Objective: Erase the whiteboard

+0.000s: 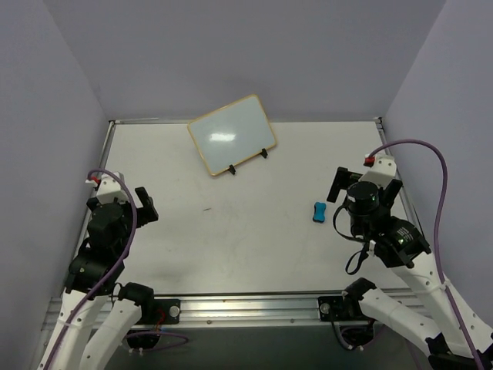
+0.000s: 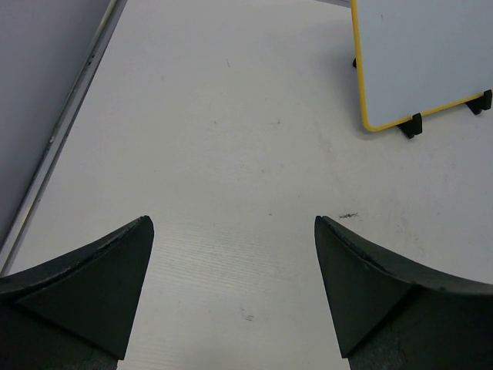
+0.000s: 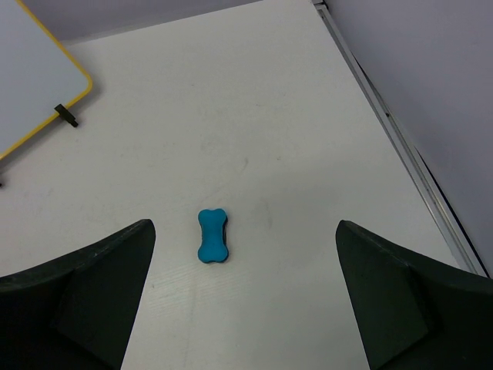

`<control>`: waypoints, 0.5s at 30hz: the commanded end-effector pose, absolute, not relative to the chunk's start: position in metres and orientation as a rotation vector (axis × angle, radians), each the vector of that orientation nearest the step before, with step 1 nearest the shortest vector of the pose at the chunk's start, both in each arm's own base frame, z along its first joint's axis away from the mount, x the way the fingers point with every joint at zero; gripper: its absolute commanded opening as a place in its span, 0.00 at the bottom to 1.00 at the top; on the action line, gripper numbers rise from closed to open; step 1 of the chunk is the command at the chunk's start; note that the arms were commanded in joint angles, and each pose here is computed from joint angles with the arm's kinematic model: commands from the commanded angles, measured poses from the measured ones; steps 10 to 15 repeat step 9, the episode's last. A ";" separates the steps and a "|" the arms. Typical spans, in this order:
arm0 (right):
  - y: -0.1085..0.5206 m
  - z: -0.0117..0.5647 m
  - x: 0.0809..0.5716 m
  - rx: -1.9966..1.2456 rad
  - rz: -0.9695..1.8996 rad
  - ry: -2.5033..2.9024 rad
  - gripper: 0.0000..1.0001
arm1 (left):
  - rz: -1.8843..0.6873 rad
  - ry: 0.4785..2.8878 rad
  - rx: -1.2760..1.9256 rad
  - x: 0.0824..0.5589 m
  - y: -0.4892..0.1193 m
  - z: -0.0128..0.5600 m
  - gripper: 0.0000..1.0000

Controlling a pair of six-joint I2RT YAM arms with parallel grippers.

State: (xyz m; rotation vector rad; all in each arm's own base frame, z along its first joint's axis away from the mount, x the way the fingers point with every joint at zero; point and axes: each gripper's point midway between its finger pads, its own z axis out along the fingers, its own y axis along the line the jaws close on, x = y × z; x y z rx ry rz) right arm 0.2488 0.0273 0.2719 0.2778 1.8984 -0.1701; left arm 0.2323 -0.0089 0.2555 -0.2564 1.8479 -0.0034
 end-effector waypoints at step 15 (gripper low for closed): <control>0.019 0.283 0.245 0.309 -0.182 1.843 1.00 | -0.013 1.808 -0.262 0.241 -0.010 0.265 0.94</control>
